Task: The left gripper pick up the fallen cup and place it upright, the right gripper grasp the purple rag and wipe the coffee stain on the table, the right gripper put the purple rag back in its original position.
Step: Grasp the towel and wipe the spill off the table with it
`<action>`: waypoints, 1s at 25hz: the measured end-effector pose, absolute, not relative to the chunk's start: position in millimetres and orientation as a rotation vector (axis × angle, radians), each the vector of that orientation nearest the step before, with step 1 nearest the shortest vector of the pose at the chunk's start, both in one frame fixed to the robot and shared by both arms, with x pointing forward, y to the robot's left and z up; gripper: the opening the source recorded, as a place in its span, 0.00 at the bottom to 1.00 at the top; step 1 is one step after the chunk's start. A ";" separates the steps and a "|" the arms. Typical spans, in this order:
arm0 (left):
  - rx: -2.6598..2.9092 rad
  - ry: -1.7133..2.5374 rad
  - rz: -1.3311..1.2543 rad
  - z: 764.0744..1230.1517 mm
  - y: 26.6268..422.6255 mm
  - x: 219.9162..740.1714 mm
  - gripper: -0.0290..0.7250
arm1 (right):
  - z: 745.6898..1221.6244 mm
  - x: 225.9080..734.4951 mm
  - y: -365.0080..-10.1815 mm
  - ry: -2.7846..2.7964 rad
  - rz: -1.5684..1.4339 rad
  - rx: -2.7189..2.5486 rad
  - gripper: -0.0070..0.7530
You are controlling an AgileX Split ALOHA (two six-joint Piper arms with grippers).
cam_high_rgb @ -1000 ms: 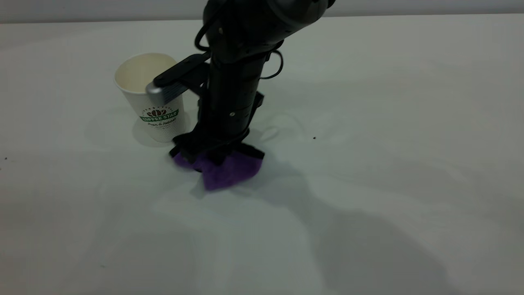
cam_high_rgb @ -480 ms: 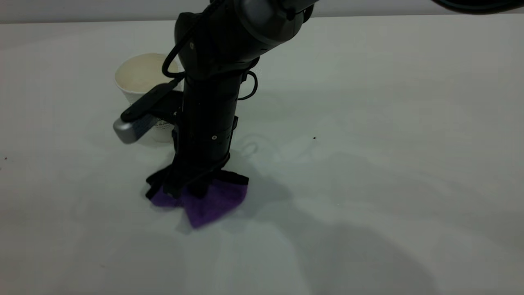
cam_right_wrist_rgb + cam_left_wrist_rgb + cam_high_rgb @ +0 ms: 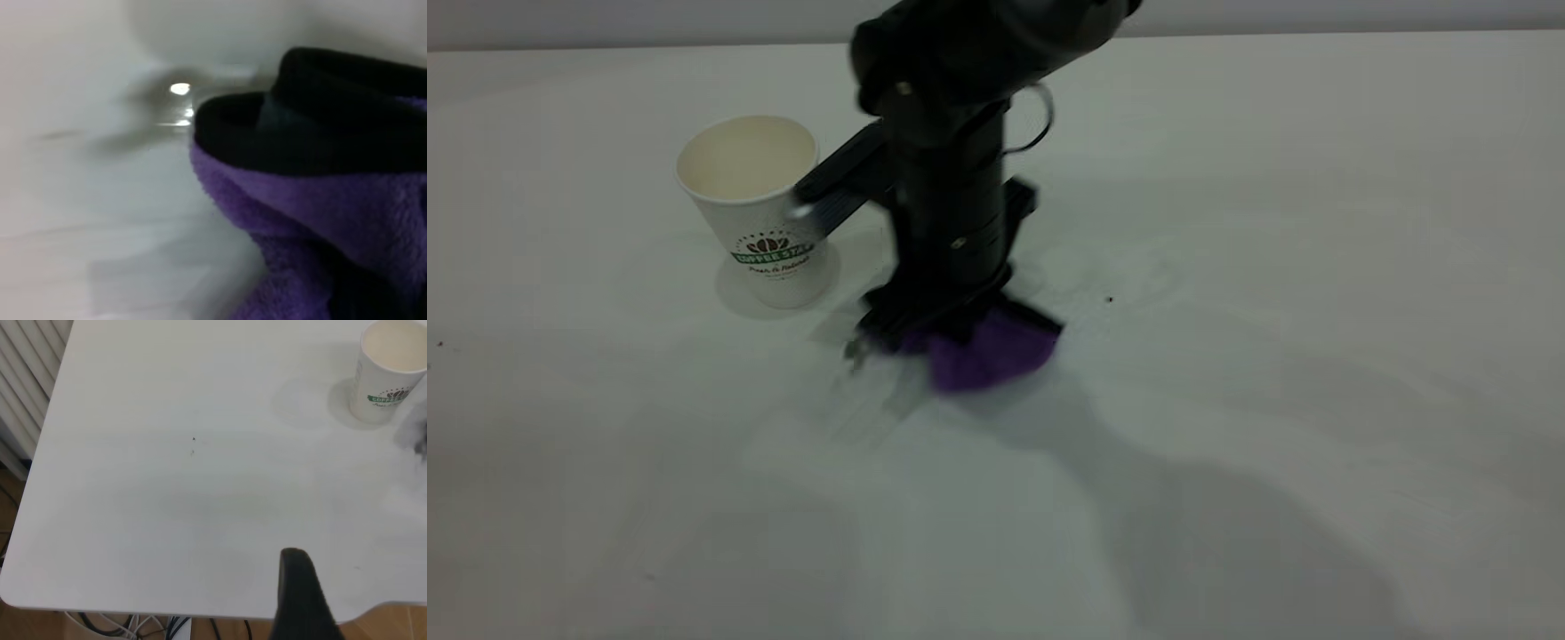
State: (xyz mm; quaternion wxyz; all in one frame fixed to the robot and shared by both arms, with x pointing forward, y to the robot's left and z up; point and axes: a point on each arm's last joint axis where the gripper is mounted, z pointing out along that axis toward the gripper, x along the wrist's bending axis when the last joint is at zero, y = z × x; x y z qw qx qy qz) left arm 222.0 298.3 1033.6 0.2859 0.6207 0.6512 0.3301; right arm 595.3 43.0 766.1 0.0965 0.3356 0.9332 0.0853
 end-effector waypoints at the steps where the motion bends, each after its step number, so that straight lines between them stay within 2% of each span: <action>1: 1.659 1.741 0.882 1033.6 298.3 222.0 0.70 | 766.3 599.6 38.7 2.739 0.245 1.020 0.10; 6: 1.659 1.741 0.882 1033.6 298.3 222.0 0.70 | 766.6 602.1 39.0 2.695 0.260 1.034 0.10; 15: 1.659 1.741 0.882 1033.6 298.3 222.0 0.70 | 767.1 574.3 77.1 2.737 0.446 0.984 0.10; 25: 1.659 1.741 0.882 1033.6 298.3 222.0 0.70 | 767.1 547.7 99.6 2.805 0.492 0.932 0.10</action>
